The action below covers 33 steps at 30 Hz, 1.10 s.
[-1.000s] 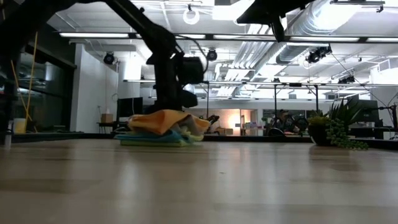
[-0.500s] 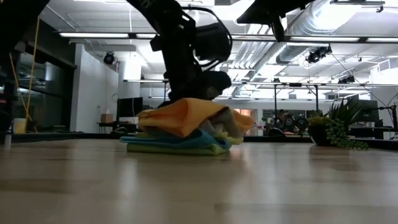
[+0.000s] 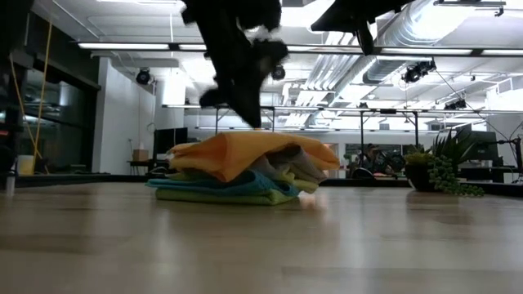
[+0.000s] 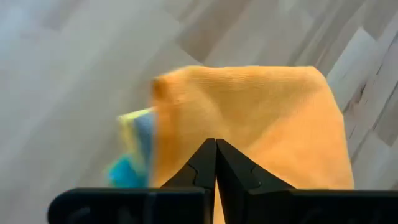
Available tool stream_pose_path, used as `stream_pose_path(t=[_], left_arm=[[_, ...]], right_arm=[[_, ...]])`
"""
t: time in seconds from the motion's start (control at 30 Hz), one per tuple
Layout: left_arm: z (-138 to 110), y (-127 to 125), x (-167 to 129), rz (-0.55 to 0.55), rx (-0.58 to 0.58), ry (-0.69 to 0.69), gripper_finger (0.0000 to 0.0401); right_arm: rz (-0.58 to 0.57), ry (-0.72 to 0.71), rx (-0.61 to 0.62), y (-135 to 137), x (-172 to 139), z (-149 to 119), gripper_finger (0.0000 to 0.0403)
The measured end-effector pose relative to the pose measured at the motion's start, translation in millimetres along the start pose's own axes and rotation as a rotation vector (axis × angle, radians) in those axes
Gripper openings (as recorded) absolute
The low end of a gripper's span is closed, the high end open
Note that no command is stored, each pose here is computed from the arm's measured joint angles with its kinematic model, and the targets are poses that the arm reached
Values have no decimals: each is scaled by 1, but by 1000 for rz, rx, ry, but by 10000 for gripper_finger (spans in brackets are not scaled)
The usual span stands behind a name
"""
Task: Fold microfiber towels
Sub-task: Put the folded microfiber towels into the transparent bin
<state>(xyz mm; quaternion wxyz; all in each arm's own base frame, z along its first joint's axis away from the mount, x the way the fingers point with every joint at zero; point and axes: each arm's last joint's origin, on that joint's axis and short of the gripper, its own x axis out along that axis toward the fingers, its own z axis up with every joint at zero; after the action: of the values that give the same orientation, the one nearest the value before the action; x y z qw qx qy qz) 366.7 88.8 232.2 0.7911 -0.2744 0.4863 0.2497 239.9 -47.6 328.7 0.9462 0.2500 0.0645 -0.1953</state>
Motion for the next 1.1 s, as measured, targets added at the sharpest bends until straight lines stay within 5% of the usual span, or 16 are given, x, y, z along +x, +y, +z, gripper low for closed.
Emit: stream_pose_path(t=[0.23,0.37,0.57,0.7,0.87,1.1], left_arm=[[-6,27,-92,103,24,-161,0],[-35,33,-113,39,-6,-248,0],[-105,44,-102,-117,-109,-294,0],[-138,59,-88,-115,-239,-275,8],[-151,75,-69,-70,-313,-228,59],[-146,81,-41,-145,-325,-137,184]], right_arm=[[-1,0,0,0,0,0,0],[-1,0,0,0,0,0,0],[-1,-1,0,0,0,0,0],[-1,0,0,0,0,0,0],[-1,0,0,0,0,0,0],[-2,1,3,0,0,0,0]])
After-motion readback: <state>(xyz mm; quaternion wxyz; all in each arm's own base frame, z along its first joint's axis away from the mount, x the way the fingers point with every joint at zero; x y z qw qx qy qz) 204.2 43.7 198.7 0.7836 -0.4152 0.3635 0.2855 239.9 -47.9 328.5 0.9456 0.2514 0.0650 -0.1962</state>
